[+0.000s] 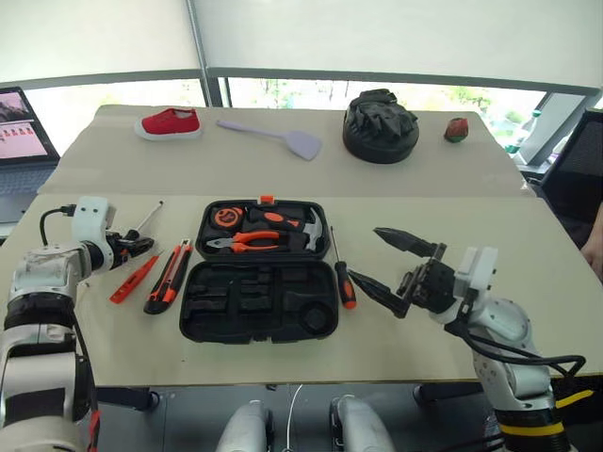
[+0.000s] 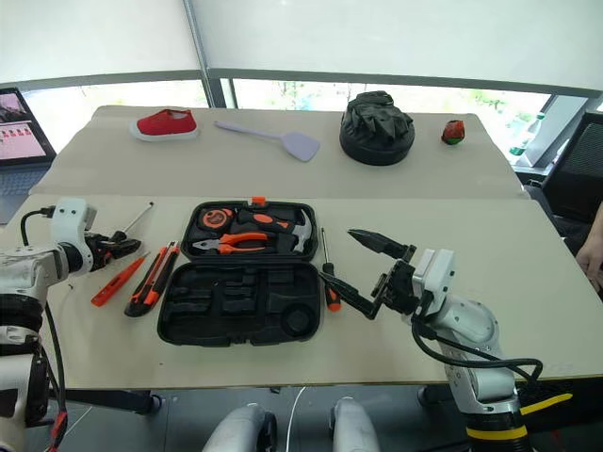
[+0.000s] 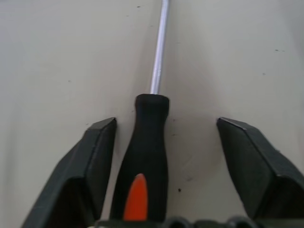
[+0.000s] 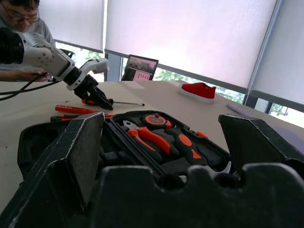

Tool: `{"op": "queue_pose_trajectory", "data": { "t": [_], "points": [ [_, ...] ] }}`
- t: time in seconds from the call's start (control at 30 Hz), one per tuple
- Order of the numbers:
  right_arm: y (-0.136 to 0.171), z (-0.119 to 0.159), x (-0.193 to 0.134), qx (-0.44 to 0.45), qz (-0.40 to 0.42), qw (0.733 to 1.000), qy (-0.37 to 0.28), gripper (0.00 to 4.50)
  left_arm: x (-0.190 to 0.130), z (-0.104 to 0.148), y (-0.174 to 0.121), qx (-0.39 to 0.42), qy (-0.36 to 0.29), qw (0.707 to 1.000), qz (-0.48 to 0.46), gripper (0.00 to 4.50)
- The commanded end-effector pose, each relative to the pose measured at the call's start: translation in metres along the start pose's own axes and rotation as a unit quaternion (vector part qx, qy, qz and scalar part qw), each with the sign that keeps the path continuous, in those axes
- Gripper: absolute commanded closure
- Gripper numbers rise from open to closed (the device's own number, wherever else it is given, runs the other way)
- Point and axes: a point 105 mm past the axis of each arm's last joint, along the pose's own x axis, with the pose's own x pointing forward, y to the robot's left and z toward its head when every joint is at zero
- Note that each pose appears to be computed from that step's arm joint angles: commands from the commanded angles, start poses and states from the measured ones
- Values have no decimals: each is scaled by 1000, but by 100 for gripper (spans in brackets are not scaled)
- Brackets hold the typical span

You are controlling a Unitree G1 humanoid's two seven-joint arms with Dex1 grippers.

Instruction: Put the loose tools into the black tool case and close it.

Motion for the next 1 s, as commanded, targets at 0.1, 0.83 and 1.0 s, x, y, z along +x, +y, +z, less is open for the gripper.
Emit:
{"op": "queue_pose_trajectory", "data": {
  "t": [0.1, 0.83, 1.0],
  "points": [
    [-3, 13, -5, -40, -6, 999, -14, 0, -18, 21, 19, 23, -36, 999, 12, 317],
    [-22, -2, -37, -71, 29, 995, 62, 0, -52, 34, -211, 521, -78, 757, -387, 369],
    [-17, -1, -37, -65, 22, 996, 58, 0, -39, 19, -205, 536, -41, 756, -375, 369]
  ]
}}
